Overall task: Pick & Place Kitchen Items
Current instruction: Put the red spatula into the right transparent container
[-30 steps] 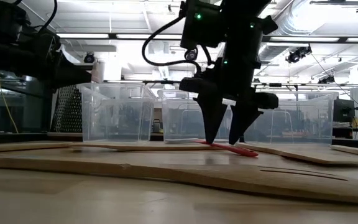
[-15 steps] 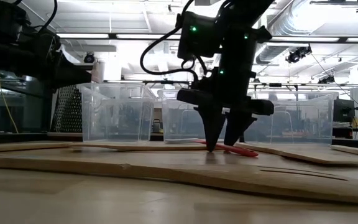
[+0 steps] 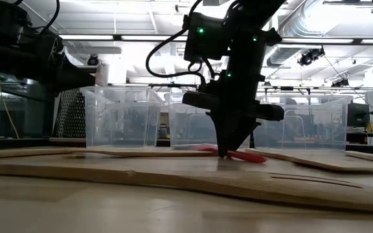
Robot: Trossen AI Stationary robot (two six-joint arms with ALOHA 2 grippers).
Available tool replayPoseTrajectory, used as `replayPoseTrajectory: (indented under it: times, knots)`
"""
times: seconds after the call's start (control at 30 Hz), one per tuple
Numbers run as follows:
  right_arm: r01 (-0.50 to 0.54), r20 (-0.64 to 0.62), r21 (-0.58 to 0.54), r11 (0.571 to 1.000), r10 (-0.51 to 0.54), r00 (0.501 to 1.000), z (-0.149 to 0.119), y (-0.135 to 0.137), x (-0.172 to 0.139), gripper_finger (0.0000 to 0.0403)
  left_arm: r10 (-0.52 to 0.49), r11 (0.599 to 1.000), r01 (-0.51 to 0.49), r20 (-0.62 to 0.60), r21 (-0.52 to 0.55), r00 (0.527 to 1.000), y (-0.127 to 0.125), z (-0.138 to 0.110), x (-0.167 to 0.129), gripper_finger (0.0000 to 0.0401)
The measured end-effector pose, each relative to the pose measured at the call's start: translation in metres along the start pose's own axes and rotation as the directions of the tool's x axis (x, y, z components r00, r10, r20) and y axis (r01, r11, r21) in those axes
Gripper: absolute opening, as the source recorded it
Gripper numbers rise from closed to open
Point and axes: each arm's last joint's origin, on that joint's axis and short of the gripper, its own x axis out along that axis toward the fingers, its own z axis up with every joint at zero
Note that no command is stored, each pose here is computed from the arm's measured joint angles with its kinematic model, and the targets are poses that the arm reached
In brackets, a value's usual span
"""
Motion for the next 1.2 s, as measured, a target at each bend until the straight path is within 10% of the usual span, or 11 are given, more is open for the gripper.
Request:
replayPoseTrajectory:
  times: [1.2]
  knots:
    - [-0.081, -0.084, 0.022, 0.996, 0.083, 0.993, -0.001, 0.001, -0.014, 0.0004, -0.002, 1.000, 0.002, -0.001, 0.000, 1.000, 0.000, 0.000, 0.000, 0.0101]
